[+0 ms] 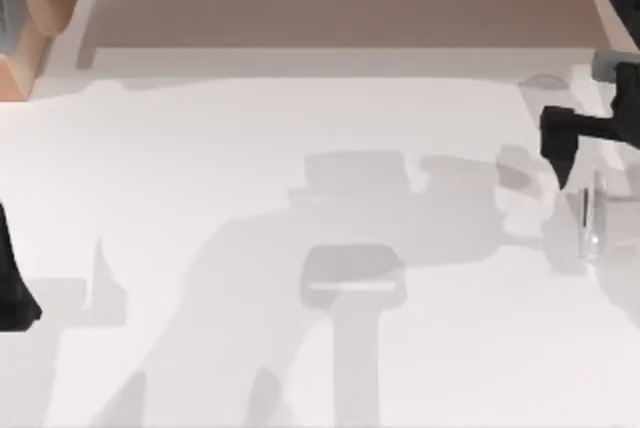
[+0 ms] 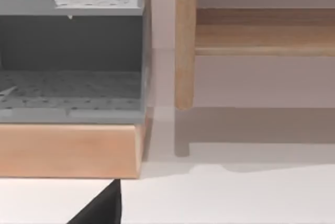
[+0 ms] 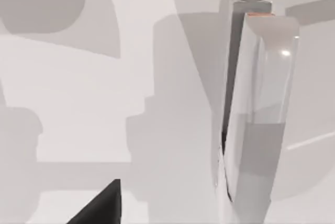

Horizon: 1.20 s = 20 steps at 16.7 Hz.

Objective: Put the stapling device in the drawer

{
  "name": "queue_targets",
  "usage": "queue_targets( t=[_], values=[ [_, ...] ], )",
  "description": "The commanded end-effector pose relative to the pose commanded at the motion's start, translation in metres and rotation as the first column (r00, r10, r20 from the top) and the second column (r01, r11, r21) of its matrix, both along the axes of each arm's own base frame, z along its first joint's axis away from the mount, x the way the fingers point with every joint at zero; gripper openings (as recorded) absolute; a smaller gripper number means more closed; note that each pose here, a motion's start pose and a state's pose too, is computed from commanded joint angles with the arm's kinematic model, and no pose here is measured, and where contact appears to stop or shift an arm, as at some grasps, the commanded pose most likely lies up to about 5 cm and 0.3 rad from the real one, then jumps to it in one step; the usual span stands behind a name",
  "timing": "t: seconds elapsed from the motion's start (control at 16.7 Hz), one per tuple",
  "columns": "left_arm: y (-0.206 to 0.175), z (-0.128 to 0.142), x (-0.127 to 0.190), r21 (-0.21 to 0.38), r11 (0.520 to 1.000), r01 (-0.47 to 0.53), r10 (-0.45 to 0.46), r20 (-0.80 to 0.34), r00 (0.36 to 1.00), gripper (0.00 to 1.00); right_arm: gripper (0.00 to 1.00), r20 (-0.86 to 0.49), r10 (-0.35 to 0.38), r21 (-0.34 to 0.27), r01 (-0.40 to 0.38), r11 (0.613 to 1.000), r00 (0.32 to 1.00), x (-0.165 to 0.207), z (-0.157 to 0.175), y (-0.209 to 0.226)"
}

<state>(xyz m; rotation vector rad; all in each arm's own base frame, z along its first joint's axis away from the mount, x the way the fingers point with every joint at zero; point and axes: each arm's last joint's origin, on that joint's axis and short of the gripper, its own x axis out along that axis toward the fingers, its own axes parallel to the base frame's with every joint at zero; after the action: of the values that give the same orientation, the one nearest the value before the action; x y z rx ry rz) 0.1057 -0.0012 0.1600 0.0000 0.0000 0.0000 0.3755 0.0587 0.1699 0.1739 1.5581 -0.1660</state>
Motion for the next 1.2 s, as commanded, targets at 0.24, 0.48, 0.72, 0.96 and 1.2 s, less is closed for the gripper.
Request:
queue_targets(
  t=[0.24, 0.48, 0.72, 0.96, 1.2],
  values=[
    [0.000, 0.000, 0.000, 0.000, 1.000, 0.000, 0.000, 0.000, 1.000, 1.00, 1.00, -0.006, -0.001, -0.001, 0.001, 1.000, 1.000, 0.002, -0.001, 0.001],
    [0.000, 0.000, 0.000, 0.000, 1.000, 0.000, 0.000, 0.000, 1.000, 1.00, 1.00, -0.007, -0.001, -0.001, 0.001, 1.000, 1.000, 0.001, -0.007, -0.001],
    [0.000, 0.000, 0.000, 0.000, 1.000, 0.000, 0.000, 0.000, 1.000, 1.00, 1.00, 0.001, -0.001, 0.000, 0.001, 1.000, 1.000, 0.002, -0.041, 0.000],
    [0.000, 0.000, 0.000, 0.000, 1.000, 0.000, 0.000, 0.000, 1.000, 1.00, 1.00, -0.006, -0.001, -0.001, 0.001, 1.000, 1.000, 0.002, -0.051, 0.001],
    [0.000, 0.000, 0.000, 0.000, 1.000, 0.000, 0.000, 0.000, 1.000, 1.00, 0.77, -0.006, -0.001, -0.001, 0.001, 1.000, 1.000, 0.002, -0.051, 0.001]
  ],
)
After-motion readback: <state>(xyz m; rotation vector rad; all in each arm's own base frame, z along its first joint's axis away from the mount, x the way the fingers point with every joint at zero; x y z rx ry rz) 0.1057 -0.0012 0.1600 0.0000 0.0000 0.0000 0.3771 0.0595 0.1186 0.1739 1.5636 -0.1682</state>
